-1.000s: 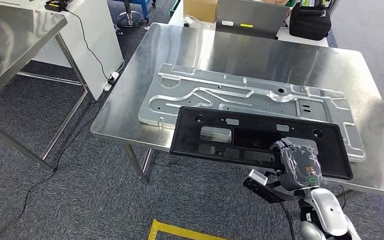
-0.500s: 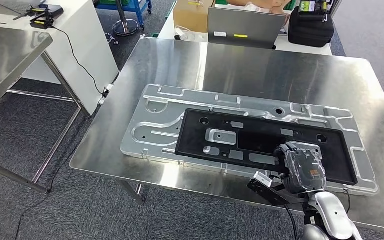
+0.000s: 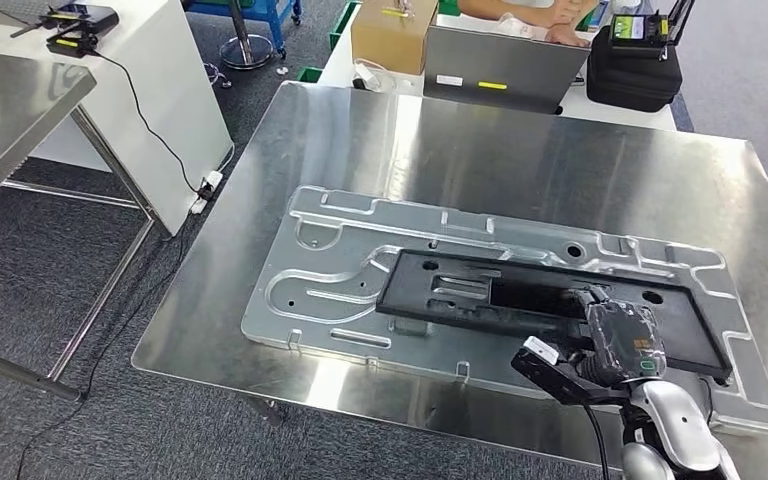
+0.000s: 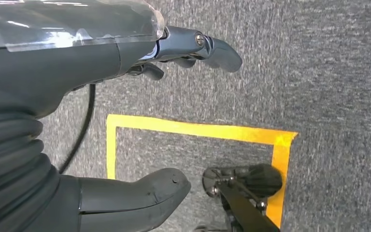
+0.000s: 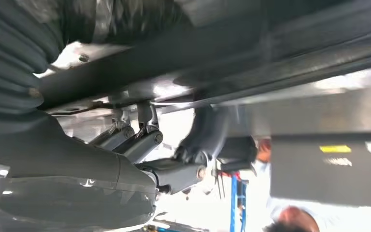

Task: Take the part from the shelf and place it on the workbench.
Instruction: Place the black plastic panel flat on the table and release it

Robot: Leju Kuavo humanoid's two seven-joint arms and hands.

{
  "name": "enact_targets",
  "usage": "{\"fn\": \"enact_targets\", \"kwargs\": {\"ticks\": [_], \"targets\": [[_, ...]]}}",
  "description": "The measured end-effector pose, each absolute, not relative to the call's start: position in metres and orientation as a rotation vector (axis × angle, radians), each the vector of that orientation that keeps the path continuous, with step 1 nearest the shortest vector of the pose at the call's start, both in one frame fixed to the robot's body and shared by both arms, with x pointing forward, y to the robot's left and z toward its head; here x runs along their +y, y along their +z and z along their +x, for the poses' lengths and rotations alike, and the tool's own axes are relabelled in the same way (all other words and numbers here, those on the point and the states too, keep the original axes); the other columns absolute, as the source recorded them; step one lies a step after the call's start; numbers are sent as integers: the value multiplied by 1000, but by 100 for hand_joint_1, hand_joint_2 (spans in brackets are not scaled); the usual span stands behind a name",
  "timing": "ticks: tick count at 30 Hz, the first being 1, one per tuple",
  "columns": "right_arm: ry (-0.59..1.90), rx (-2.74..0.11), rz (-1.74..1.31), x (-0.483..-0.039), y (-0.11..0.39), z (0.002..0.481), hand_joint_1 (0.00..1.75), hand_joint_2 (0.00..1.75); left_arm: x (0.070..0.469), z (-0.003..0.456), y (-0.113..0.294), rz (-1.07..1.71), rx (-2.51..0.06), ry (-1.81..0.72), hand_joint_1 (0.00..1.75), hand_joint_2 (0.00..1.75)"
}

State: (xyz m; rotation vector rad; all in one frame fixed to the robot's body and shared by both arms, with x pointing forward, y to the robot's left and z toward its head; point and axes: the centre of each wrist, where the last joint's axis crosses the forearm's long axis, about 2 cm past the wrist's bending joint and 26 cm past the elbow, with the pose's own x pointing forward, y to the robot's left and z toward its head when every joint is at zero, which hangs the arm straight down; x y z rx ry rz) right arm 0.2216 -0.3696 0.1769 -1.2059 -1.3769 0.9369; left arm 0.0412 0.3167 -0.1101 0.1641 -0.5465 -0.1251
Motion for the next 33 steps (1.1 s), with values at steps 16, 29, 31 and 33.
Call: {"fn": "enact_targets", "kwargs": {"ticks": [16, 29, 31, 33], "targets": [[941, -1312, -1181, -379, 166, 221, 0, 0, 319, 38, -110, 160, -539, -107, 0, 0], [938, -1305, -1166, -382, 160, 217, 0, 0, 321, 37, -110, 138, -549, -89, 0, 0], [939, -1303, -1164, -382, 160, 217, 0, 0, 321, 37, -110, 137, -548, -87, 0, 0], [941, -1305, -1163, -381, 160, 217, 0, 0, 320, 37, -110, 137, -549, -86, 0, 0]]}}
